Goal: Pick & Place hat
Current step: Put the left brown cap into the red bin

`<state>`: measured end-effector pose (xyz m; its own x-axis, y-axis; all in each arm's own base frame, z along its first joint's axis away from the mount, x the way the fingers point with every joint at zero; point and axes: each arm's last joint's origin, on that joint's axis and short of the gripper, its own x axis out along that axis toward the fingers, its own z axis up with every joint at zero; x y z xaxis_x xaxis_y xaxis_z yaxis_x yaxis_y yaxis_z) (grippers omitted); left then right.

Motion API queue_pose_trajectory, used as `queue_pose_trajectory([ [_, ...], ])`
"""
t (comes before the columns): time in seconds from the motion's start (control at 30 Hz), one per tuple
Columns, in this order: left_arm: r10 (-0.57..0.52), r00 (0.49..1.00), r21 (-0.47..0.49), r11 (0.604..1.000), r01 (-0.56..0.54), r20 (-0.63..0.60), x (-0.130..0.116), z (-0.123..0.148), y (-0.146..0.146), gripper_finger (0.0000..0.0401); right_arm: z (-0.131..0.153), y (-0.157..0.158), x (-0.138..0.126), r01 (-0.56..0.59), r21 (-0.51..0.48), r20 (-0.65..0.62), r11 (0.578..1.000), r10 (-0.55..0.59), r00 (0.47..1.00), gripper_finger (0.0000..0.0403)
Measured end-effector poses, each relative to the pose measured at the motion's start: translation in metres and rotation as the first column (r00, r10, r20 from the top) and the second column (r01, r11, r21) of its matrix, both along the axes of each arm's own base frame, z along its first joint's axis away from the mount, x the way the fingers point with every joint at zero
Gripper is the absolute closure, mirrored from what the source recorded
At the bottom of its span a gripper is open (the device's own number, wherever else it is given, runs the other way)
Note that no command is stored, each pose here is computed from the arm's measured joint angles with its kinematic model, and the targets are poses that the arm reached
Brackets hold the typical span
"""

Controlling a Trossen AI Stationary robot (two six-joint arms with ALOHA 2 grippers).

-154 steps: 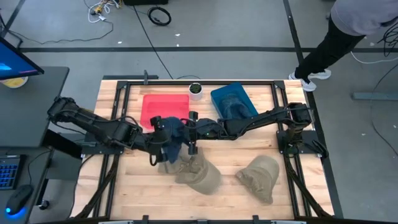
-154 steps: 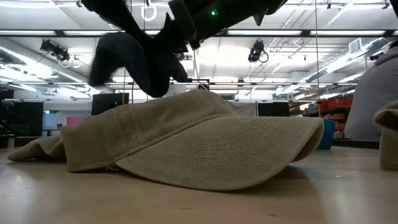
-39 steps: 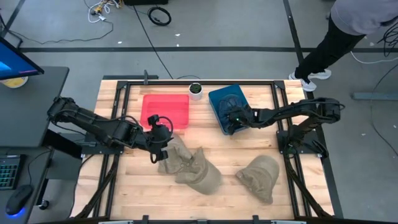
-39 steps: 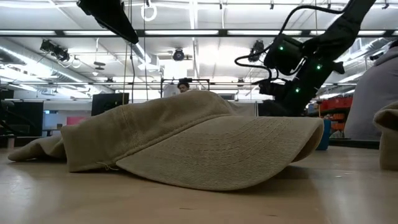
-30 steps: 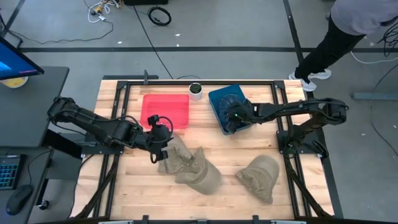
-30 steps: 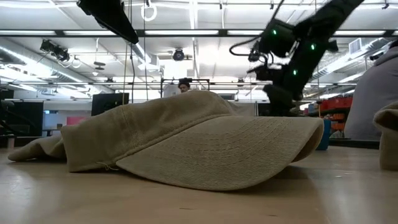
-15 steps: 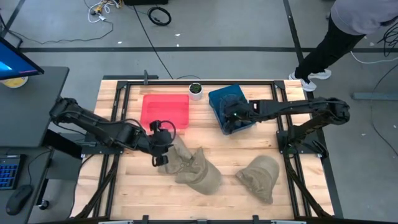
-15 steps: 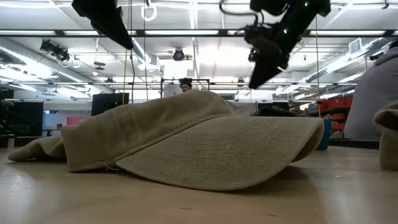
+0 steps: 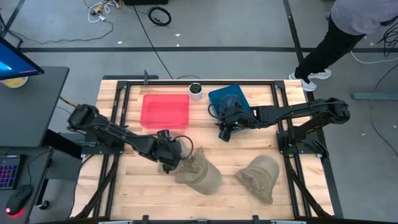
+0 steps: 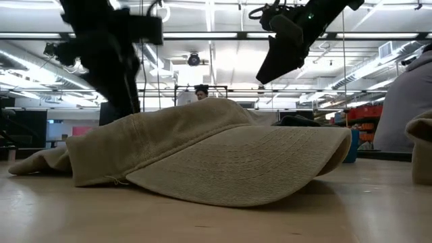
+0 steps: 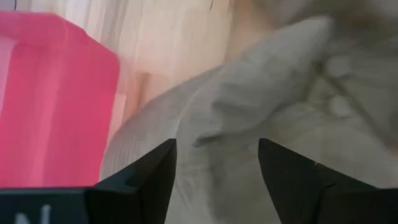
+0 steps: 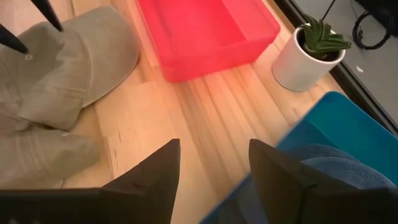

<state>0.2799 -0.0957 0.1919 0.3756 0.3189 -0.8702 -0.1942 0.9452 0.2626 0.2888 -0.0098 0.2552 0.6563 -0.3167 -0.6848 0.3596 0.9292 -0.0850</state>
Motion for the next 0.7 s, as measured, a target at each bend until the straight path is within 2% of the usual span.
queue_pose_trajectory([
  [0.17, 0.045, 0.995, 0.050, 0.998, -0.041, -0.084, 0.008, -0.029, 0.002, 0.0157, 0.000, 0.000, 0.000, 0.000, 0.000, 0.003, 1.000, 0.000, 1.000, 0.0206],
  [0.3, 0.083, 0.992, 0.155, 0.986, -0.067, -0.099, 0.012, -0.043, 0.007, 0.0173, 0.000, 0.000, 0.000, 0.000, 0.000, 0.003, 1.000, 0.000, 1.000, 0.0206],
  [0.4, 0.081, 0.992, 0.204, 0.977, -0.059, -0.097, 0.013, -0.044, 0.008, 0.0215, 0.000, 0.000, 0.000, 0.001, 0.000, 0.003, 1.000, -0.001, 1.000, 0.0206],
  [0.5, 0.065, 0.993, 0.214, 0.976, -0.042, -0.102, 0.013, -0.044, 0.008, 0.0294, 0.000, 0.000, 0.000, 0.001, 0.000, 0.003, 1.000, -0.001, 1.000, 0.0206],
  [0.6, 0.088, 0.993, 0.204, 0.976, -0.070, -0.081, 0.012, -0.042, 0.008, 0.0379, 0.000, 0.000, 0.000, 0.001, 0.000, 0.003, 1.000, -0.001, 1.000, 0.0206],
  [0.7, 0.098, 0.993, 0.166, 0.982, -0.086, -0.067, 0.011, -0.035, 0.007, 0.0388, 0.000, 0.000, 0.000, 0.001, 0.000, 0.003, 1.000, -0.001, 1.000, 0.0206],
])
